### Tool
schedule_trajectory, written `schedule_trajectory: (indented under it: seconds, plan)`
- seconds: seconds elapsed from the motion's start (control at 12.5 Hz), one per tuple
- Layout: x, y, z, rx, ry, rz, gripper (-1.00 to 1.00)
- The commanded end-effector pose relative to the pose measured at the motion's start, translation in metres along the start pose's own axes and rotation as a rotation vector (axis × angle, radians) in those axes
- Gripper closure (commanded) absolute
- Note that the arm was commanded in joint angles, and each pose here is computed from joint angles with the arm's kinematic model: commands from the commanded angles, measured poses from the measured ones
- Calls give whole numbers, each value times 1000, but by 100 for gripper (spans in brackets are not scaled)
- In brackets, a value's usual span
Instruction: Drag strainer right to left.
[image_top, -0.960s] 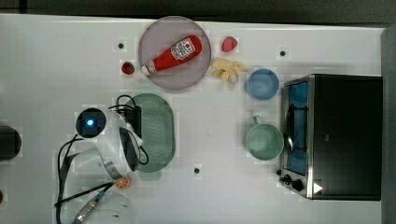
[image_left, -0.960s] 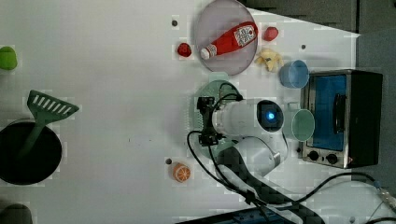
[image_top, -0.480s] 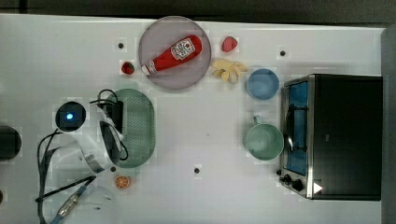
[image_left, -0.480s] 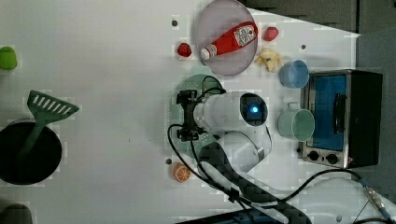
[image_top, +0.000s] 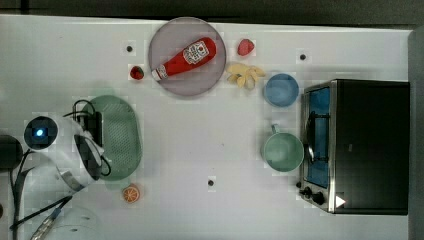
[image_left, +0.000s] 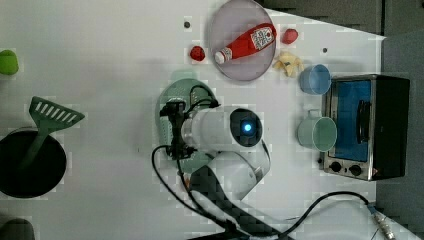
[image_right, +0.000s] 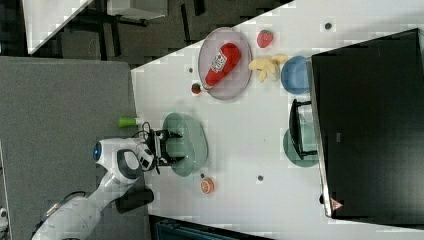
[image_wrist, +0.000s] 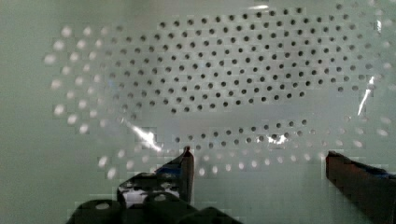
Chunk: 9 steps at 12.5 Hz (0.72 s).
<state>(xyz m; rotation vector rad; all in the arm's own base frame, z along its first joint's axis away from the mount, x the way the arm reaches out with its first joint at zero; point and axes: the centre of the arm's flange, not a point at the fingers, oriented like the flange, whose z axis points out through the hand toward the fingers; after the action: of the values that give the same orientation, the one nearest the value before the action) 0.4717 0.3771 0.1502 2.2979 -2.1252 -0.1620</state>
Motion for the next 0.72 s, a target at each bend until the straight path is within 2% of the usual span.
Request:
schedule_trajectory:
  seconds: [0.08, 0.48, 0.72]
  plan:
    - [-25, -1, -3, 24, -15, 99, -100]
    - [-50, -2, 3, 34, -27, 74, -100]
    - [-41, -8, -8, 33, -11, 59, -100]
